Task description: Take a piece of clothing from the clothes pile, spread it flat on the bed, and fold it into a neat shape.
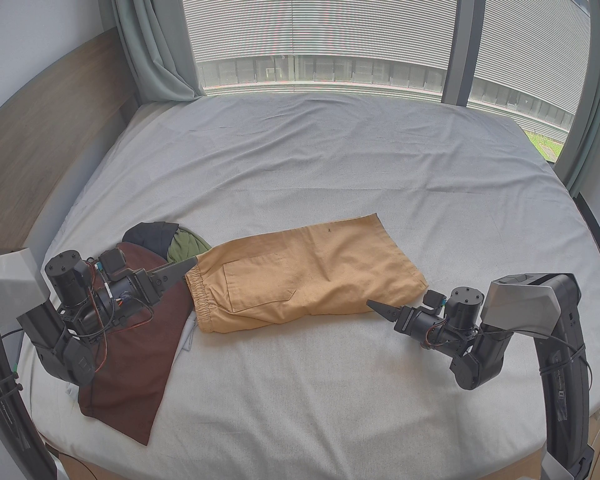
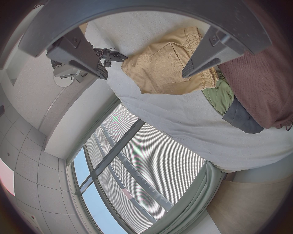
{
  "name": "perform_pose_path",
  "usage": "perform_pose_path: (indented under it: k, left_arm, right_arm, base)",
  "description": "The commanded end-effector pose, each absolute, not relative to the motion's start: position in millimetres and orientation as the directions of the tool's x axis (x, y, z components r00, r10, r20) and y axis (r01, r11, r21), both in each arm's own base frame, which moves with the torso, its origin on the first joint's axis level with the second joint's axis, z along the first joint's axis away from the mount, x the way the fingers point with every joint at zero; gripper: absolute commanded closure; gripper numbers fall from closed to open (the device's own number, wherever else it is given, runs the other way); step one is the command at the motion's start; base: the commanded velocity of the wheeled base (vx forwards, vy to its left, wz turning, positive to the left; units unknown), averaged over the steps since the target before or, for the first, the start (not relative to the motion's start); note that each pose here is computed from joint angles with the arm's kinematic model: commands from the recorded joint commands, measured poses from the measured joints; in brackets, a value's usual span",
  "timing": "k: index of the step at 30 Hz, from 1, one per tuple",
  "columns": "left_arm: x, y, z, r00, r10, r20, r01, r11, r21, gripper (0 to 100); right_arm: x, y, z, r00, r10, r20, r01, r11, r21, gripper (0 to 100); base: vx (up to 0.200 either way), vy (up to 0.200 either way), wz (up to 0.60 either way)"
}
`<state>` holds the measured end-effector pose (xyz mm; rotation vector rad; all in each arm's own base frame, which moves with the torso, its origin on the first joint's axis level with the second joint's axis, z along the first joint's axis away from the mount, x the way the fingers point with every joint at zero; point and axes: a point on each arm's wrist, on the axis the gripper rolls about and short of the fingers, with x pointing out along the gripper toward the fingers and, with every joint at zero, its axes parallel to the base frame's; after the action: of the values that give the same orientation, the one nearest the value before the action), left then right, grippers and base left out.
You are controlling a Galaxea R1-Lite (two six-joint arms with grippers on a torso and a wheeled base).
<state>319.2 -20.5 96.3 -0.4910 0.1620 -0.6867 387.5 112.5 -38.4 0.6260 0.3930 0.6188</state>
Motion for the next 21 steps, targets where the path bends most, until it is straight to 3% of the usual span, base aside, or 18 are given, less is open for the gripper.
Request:
perform_pose_path:
  k: [1,8,21]
  left_arm:
    - [319.3,-20.5,95.7,0.766,-0.643,0.014,0.567,0.665,-0.487,0]
    - [320.2,-20.0,94.0,0.766,-0.643,0.011,0.565,0.665,-0.489,0]
    - [321.0,-20.1,93.6,0.766,-0.643,0.011,0.565,0.665,-0.489,0]
  right_arm:
    - [395.4,126.1,-48.2,0.752,0.641,-0.151,-0.407,0.632,0.659,0]
    - [409.9,146.0,-48.8,0.748,0.658,-0.086,-0.423,0.573,0.702,0]
    - [417.4,163.1,-54.8,0.767,0.64,-0.046,-0.425,0.561,0.71,0]
  base:
    - [0.0,0.0,0.0]
    - [0.0,0.0,0.0]
    - [0.0,0.0,0.0]
